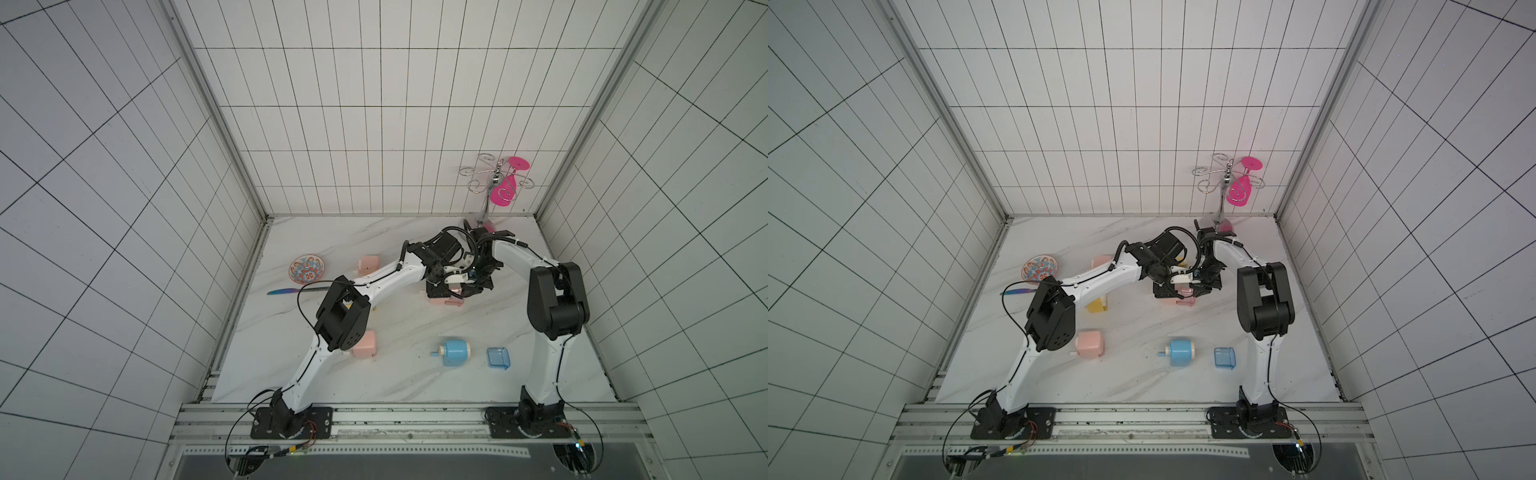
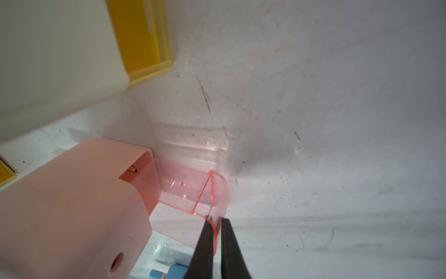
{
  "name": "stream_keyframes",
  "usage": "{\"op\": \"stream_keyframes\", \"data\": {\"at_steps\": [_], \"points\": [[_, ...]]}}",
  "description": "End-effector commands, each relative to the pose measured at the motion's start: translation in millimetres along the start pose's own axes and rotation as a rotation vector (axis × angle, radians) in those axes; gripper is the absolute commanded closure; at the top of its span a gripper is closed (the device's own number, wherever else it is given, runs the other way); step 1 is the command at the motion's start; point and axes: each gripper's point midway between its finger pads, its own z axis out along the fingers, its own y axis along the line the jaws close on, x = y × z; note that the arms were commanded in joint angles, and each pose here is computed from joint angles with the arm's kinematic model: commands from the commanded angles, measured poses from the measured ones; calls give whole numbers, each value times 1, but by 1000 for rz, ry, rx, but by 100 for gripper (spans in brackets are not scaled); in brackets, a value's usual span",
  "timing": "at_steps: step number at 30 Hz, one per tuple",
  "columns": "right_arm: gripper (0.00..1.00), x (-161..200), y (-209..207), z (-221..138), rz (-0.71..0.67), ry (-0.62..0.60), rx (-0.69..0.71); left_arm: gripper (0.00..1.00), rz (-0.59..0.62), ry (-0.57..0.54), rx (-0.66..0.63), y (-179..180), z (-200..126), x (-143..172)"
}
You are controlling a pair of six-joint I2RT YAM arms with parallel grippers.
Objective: Put the tray back into the pencil sharpener
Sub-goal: Close the container of the pencil sharpener.
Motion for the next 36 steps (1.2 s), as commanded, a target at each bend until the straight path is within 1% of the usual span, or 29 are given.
{"op": "stream_keyframes", "data": {"at_steps": [1, 23, 36], "points": [[90, 3, 6, 5, -11, 23, -24, 26, 17, -29, -5, 2, -10, -5], [90, 2, 5, 5, -1, 14, -45, 37, 8, -3, 64, -13, 6, 5], [90, 1, 7, 8, 33, 2, -137, 39, 6, -3, 84, -17, 10, 6]]}}
